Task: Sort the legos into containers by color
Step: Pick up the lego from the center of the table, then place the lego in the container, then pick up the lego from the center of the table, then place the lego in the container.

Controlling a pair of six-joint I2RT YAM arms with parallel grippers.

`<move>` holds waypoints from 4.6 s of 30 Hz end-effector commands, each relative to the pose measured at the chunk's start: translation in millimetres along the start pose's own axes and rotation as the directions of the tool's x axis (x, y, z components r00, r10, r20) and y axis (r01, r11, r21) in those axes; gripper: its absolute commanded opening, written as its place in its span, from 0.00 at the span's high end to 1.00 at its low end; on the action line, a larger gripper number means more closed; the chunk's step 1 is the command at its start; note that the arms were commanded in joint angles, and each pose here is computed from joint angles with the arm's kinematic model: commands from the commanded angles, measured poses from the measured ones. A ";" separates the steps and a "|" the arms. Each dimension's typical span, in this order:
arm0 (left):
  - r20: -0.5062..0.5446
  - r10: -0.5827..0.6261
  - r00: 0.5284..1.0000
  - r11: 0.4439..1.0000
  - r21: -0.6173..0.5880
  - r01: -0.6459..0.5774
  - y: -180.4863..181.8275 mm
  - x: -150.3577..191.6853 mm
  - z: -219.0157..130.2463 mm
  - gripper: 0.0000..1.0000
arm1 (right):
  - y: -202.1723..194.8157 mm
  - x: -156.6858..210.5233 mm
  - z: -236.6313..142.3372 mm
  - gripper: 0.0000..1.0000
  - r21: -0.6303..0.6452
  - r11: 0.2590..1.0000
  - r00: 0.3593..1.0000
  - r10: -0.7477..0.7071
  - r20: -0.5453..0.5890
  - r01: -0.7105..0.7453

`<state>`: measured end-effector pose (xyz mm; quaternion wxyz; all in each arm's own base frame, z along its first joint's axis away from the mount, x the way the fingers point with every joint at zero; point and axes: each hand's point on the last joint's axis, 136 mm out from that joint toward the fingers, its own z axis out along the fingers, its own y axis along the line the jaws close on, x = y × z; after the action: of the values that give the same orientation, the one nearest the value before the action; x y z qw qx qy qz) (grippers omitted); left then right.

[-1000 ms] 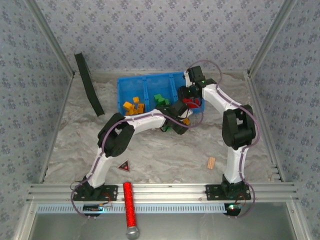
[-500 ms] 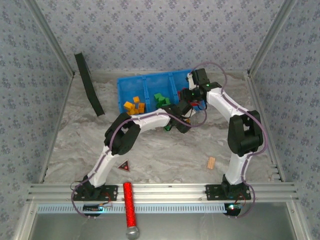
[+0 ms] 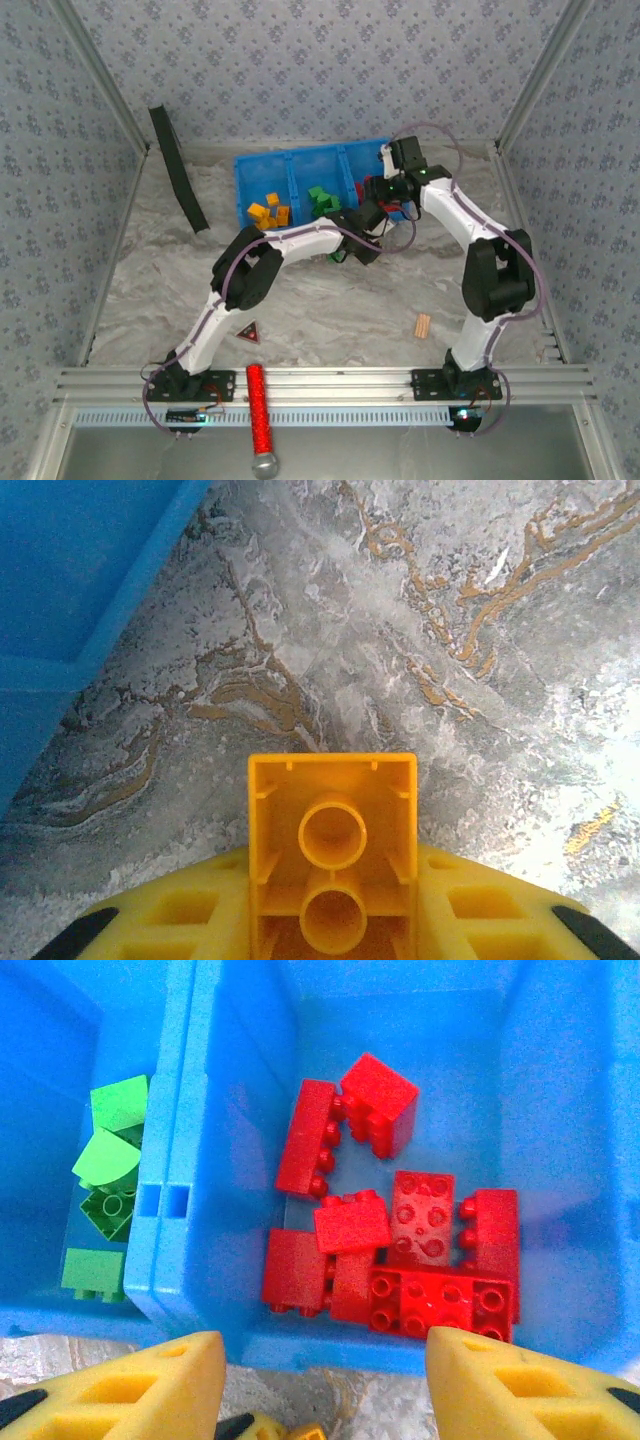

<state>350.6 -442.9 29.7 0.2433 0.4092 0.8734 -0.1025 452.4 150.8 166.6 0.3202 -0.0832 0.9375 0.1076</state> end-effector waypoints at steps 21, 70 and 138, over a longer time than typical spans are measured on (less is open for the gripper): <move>0.300 -0.389 0.871 0.872 -0.185 0.453 165.3 2.9 -193.0 0.73 | -7.2 91.5 -58.9 0.41 -0.015 0.990 0.990 0.138 -0.027 -0.138; 0.223 -0.636 0.738 0.701 -0.231 0.674 288.7 50.0 -128.4 0.38 | 132.0 148.5 75.3 0.41 -0.073 0.956 0.916 -0.293 -0.274 0.284; 0.437 -0.464 0.771 0.801 -0.165 0.575 170.3 139.1 -363.1 0.23 | 124.7 -53.9 158.3 0.56 -0.030 0.971 0.971 -0.238 0.004 0.238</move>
<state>285.5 -108.4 270.4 0.4210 0.0768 0.8954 -0.1232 555.9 314.3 92.5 0.3309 -0.2042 0.9185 0.0723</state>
